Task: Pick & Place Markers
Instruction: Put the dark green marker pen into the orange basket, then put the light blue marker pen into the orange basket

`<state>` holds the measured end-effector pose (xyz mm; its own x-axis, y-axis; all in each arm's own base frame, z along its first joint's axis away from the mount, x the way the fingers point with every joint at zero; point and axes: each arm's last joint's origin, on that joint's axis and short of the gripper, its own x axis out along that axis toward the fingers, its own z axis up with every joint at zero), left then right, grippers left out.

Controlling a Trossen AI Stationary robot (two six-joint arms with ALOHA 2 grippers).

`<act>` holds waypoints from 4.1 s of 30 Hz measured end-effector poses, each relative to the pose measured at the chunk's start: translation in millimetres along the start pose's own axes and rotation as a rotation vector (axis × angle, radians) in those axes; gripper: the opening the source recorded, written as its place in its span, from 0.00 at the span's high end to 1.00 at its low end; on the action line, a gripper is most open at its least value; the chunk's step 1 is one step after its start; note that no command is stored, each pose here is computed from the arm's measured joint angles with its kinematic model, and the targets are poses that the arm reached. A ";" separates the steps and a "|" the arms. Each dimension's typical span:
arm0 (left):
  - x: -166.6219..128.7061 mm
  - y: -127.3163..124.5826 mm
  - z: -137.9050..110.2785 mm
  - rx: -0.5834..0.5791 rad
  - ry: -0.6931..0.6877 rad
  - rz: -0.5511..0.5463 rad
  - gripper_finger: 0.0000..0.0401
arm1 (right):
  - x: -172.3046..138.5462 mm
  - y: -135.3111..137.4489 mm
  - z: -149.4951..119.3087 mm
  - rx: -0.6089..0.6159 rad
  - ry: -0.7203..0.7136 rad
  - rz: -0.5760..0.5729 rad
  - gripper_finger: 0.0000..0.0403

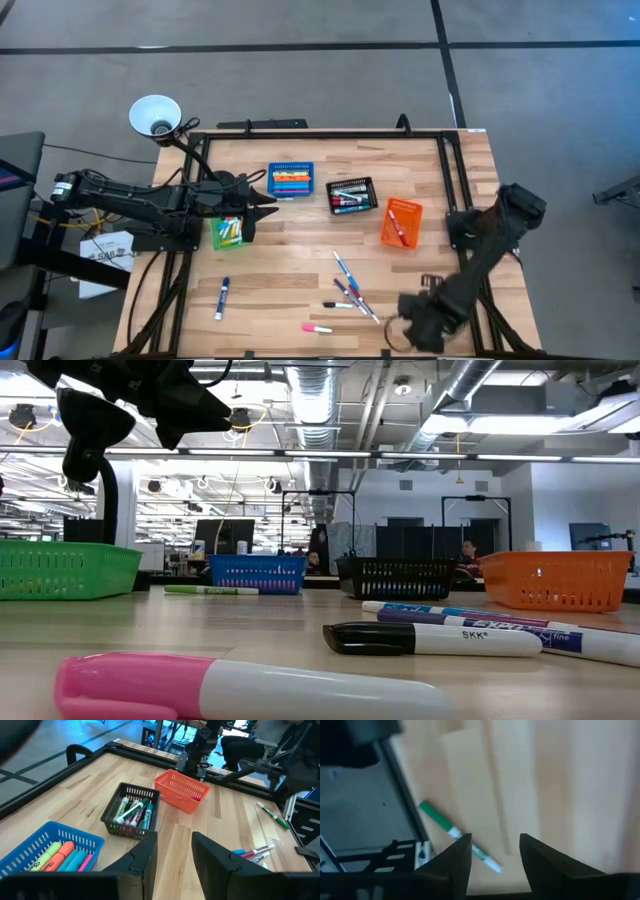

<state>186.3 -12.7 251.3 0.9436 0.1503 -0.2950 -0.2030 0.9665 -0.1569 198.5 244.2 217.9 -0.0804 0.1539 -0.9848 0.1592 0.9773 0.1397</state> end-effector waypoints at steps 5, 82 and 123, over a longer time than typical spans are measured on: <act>0.0 0.0 0.0 -0.007 0.000 0.000 0.71 | 35.1 28.9 -14.4 -0.041 0.002 0.010 0.57; 0.1 0.1 -0.1 -0.048 0.001 0.001 0.71 | -13.3 -209.2 71.7 1.009 -0.246 -0.297 0.86; 0.0 0.1 0.0 -0.048 0.000 0.000 0.71 | 5.1 -147.7 159.3 0.362 -0.439 0.241 0.73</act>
<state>186.3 -12.7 251.2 0.9435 0.1505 -0.2954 -0.2157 0.9553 -0.2022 331.3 77.5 175.9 0.3999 0.2147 -0.8911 0.4521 0.7995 0.3955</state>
